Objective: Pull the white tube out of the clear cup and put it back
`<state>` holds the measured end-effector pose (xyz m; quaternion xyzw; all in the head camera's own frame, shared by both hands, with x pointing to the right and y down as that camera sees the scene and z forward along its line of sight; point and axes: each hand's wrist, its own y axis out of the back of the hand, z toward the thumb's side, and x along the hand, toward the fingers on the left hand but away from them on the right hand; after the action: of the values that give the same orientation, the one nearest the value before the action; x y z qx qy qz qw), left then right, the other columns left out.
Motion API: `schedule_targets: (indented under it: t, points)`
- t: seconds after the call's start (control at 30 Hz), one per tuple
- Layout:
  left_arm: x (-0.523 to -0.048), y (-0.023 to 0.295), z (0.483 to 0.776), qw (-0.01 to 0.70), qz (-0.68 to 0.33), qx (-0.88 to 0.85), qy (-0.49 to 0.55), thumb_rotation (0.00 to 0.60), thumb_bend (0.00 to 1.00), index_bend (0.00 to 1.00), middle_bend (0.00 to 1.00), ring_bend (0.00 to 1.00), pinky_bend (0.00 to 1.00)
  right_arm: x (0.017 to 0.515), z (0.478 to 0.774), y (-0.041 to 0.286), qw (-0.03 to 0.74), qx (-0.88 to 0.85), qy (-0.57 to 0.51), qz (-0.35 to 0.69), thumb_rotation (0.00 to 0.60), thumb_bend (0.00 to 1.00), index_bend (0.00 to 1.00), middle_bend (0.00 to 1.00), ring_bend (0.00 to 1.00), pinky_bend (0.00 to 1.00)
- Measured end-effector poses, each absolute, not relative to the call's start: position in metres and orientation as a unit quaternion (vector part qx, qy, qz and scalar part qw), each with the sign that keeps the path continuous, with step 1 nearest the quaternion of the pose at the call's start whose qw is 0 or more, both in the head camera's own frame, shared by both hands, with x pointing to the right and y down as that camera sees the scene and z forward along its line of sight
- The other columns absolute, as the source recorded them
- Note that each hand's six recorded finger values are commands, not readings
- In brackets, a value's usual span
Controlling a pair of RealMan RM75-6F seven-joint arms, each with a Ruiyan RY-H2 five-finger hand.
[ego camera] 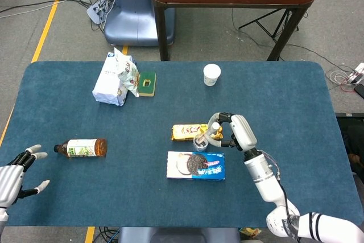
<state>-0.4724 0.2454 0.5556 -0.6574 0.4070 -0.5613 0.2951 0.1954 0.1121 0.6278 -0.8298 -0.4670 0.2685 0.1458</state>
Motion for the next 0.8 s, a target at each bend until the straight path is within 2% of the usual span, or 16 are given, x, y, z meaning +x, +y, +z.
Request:
schedule_targets:
  t: [0.8]
  points:
    - [-0.472,0.246,0.555,0.293,-0.56,-0.661,0.405,0.6,0.21,0.28,0.16,0.21,0.39,0.205,0.664,0.128,0.141,-0.826,-0.453,0.304,0.6,0.53,0.75,0.63,0.45,0.45]
